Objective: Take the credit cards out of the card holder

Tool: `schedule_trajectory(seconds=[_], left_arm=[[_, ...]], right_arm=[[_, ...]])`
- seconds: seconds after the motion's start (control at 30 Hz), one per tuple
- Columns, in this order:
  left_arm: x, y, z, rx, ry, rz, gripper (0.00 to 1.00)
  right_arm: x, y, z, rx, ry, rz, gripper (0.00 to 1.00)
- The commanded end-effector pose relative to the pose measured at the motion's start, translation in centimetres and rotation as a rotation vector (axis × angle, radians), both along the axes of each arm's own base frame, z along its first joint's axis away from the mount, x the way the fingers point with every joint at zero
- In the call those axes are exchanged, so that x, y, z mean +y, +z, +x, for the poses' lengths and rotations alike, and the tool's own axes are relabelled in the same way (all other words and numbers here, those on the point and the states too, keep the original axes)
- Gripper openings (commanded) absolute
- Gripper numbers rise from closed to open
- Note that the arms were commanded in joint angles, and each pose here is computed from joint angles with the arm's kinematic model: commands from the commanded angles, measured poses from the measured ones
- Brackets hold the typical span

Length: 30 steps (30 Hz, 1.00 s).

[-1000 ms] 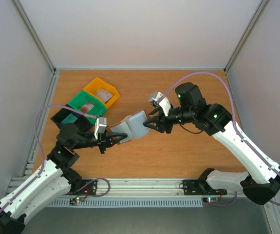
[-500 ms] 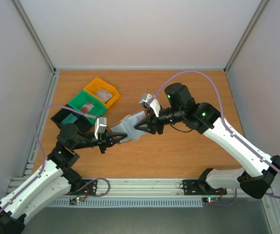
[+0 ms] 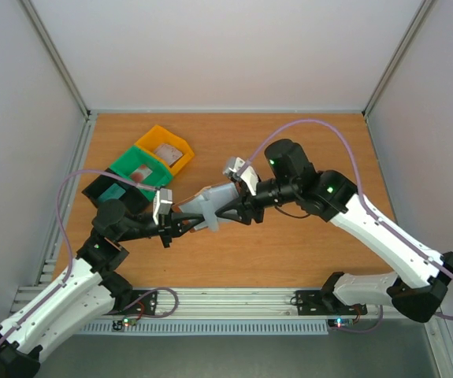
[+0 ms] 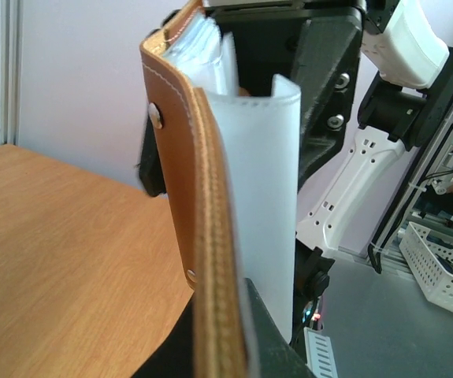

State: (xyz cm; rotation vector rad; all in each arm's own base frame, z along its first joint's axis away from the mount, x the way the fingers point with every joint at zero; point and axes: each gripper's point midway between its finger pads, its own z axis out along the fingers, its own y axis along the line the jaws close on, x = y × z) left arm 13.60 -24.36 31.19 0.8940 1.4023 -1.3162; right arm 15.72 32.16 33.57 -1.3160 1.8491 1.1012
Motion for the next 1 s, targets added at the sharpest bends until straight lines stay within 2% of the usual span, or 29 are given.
schedule_trajectory(seconds=[0.0, 0.2, 0.6, 0.87, 0.97], left_arm=[[0.3, 1.6, -0.6, -0.086, -0.003, -0.051, 0.00], [0.3, 1.5, -1.0, -0.106, -0.022, -0.045, 0.00], [0.3, 1.4, -1.2, -0.129, -0.031, -0.038, 0.00], [0.4, 1.8, -1.2, -0.152, -0.026, -0.048, 0.00], [0.3, 2.0, -1.1, -0.152, -0.028, -0.056, 0.00]], right_arm=[[-2.6, 1.5, -1.2, -0.101, -0.029, 0.022, 0.53], [-5.3, 2.0, -0.8, -0.125, -0.106, 0.013, 0.48], [-4.3, 2.5, 1.3, -0.123, -0.159, 0.003, 0.39], [-2.3, 0.7, 0.8, -0.043, -0.073, -0.015, 0.20], [-0.9, 0.7, 0.1, -0.023, -0.008, 0.011, 0.18]])
